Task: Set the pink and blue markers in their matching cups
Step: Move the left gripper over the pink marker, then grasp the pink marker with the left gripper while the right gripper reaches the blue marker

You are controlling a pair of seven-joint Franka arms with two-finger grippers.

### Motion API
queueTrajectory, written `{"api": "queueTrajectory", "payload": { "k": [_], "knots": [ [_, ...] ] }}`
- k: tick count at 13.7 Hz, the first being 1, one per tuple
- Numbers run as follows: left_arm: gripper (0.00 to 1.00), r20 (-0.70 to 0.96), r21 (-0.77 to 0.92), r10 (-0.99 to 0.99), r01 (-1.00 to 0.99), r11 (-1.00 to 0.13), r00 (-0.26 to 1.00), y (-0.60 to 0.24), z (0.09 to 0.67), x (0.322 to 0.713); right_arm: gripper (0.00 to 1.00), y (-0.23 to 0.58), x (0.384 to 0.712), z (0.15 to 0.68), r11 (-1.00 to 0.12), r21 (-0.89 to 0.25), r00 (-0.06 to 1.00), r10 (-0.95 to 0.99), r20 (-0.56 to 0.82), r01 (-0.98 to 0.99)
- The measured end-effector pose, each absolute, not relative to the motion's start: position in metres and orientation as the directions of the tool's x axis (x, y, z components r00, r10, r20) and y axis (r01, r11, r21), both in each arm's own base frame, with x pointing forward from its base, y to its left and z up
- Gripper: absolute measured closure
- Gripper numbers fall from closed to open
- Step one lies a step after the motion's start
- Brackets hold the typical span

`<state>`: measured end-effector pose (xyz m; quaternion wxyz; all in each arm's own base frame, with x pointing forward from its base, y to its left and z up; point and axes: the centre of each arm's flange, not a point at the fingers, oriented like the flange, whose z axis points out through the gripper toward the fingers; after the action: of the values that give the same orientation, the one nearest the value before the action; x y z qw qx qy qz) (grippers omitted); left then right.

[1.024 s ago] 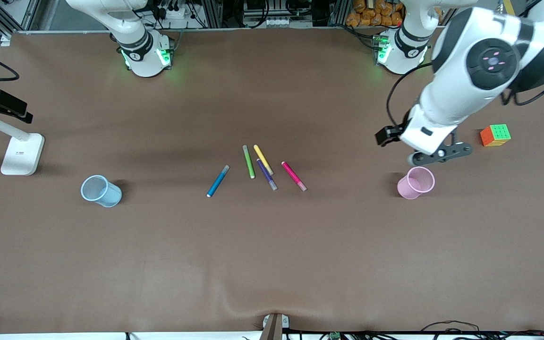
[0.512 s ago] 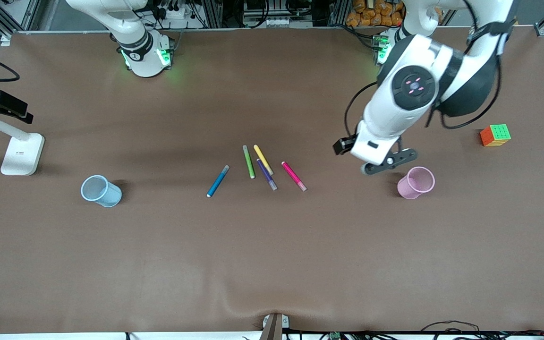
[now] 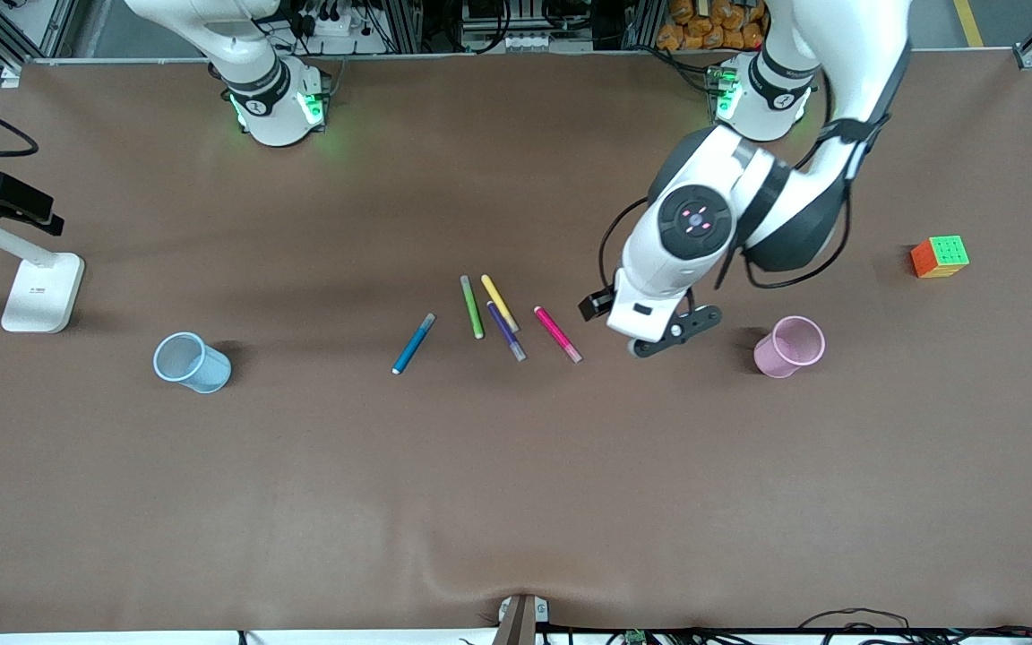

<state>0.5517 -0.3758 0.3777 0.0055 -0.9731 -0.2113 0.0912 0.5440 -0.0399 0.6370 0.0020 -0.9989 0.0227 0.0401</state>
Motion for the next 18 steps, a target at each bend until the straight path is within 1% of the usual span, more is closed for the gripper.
{"api": "queueTrajectory", "payload": {
  "k": [7, 11, 18],
  "knots": [
    [0.00, -0.209, -0.058, 0.462, 0.460, -0.886, 0.862, -0.403, 0.304, 0.551, 0.00, -0.041, 0.550, 0.625, -0.999, -0.001, 0.994, -0.048, -0.103, -0.048],
    [0.00, -0.210, -0.027, 0.495, 0.501, -0.865, 0.843, -0.418, 0.271, 0.553, 0.00, -0.041, 0.561, 0.604, -0.999, 0.003, 0.989, -0.049, -0.139, -0.049],
    [0.00, -0.211, -0.025, 0.534, 0.542, -0.840, 0.819, -0.431, 0.221, 0.550, 0.00, -0.041, 0.565, 0.595, -0.999, 0.004, 0.987, -0.048, -0.155, -0.048]
  ]
}}
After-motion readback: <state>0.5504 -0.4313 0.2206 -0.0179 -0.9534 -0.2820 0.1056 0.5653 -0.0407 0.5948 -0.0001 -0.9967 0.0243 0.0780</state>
